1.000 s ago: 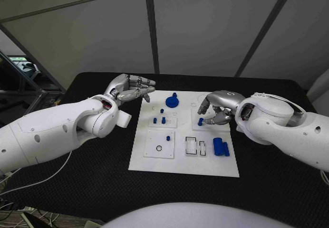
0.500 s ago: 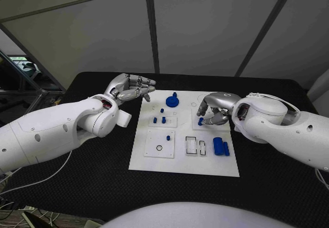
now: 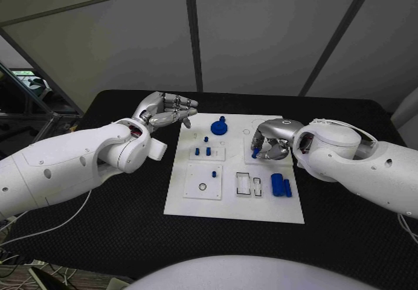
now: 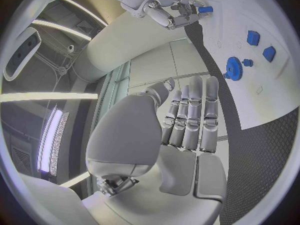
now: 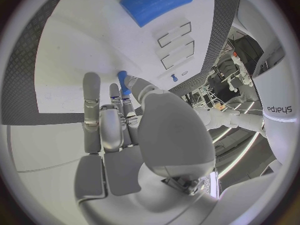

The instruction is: Assemble the parts on the task board

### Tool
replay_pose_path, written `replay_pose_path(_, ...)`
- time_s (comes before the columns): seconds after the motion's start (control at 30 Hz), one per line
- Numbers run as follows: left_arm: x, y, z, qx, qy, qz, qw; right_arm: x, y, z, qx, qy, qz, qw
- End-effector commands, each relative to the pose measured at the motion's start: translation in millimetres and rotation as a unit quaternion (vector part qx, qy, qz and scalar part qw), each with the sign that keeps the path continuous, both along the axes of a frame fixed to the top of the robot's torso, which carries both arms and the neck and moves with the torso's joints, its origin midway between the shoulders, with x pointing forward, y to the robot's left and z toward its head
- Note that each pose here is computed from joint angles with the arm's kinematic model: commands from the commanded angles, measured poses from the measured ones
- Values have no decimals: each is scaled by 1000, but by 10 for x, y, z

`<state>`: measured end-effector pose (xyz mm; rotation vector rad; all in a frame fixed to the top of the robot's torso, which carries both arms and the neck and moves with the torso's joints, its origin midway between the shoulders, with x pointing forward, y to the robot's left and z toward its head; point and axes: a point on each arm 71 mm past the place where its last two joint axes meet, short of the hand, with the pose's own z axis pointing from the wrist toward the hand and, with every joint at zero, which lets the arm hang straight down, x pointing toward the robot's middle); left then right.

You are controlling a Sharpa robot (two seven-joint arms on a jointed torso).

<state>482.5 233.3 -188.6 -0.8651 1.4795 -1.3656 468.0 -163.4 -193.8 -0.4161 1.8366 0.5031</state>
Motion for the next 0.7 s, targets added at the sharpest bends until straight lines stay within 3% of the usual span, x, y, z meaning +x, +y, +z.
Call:
replay_pose_path(0.03,-1,-7,15,-3,-3,-5,1000,-3,10,-1,-8,0,3,1000)
replay_pose_path(0.37,-1,-3,14,-3,-3,-4,1000,4,15,27,8,-16,0,1000)
replay_pose_path(0.7,1,0,13,-2,-2,-4,1000,-8,21,110,42,-52,-13,998)
